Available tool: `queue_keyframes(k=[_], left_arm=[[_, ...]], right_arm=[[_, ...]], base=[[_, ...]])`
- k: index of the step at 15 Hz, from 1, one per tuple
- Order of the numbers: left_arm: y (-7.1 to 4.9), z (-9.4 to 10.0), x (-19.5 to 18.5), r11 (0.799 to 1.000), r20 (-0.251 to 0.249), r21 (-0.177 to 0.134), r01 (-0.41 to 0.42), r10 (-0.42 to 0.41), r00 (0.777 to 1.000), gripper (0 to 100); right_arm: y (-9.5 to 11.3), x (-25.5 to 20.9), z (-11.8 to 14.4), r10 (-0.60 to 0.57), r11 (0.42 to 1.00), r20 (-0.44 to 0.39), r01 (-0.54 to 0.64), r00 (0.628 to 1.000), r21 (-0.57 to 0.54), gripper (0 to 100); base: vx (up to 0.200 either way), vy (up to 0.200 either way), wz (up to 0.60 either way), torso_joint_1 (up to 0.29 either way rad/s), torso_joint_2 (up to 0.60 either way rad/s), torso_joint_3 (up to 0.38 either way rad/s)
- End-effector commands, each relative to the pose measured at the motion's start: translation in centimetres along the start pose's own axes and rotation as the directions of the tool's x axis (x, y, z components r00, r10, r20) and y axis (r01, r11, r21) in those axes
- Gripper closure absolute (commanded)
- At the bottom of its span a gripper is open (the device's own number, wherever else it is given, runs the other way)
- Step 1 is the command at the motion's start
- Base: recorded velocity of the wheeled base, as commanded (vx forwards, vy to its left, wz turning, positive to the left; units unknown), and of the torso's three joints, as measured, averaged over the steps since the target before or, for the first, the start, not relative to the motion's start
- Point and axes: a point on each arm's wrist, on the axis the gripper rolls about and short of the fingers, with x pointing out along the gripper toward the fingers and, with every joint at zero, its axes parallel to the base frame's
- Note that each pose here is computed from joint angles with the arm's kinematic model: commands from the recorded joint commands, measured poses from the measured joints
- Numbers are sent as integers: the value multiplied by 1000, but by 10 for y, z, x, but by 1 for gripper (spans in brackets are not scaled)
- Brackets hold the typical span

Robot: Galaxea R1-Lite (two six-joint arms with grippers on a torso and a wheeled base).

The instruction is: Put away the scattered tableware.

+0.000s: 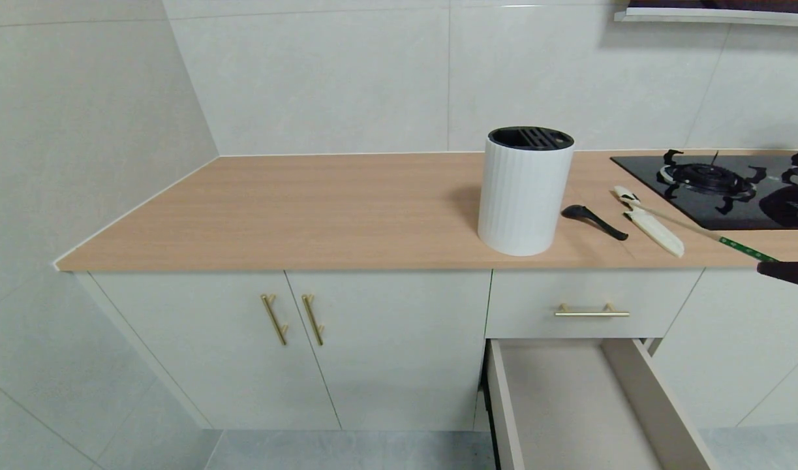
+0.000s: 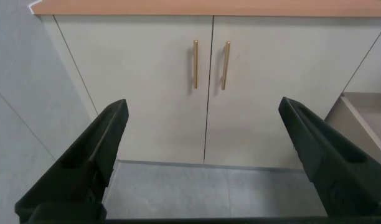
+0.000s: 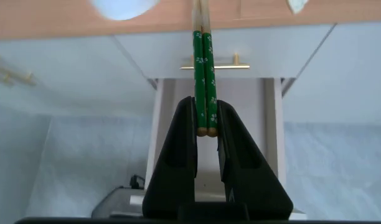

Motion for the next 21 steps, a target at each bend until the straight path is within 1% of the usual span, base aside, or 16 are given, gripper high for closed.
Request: queue_keyframes(k=[1,4,6,9,12,14,15,21], left_arm=[[0,0,0,1000,0,0,0,0,1000,0],[0,0,0,1000,0,0,-1,1,1000,0],[0,0,0,1000,0,0,-1,1,1000,0],[0,0,0,1000,0,0,-1,1,1000,0],[0,0,0,1000,0,0,-1,1,1000,0],[0,0,0,1000,0,0,0,0,1000,0],[0,0,0,1000,0,0,0,0,1000,0],[0,0,0,1000,0,0,-1,1,1000,0]], right_arm=[[2,-12,-7,14,1000,4,-14,1000,-24,100],[12,-12,-15,94,993,-61,-98,994,-62,100],[16,-8,-21,120,989,-99,-127,988,-73,100],[21,-4,-26,146,983,-131,-159,981,-94,100],[21,1,-31,143,979,-159,-164,977,-124,100],[21,3,-31,143,979,-163,-164,976,-124,100],[21,6,-33,142,978,-180,-165,973,-124,100],[21,20,-36,131,980,-228,-161,965,-118,100]], base=[[0,0,0,0,0,0],[0,0,0,0,0,0],[0,0,0,0,0,0],[0,0,0,0,0,0],[0,0,0,0,0,0],[0,0,0,0,0,0],[0,0,0,-46,134,76],[0,0,0,-172,420,242]])
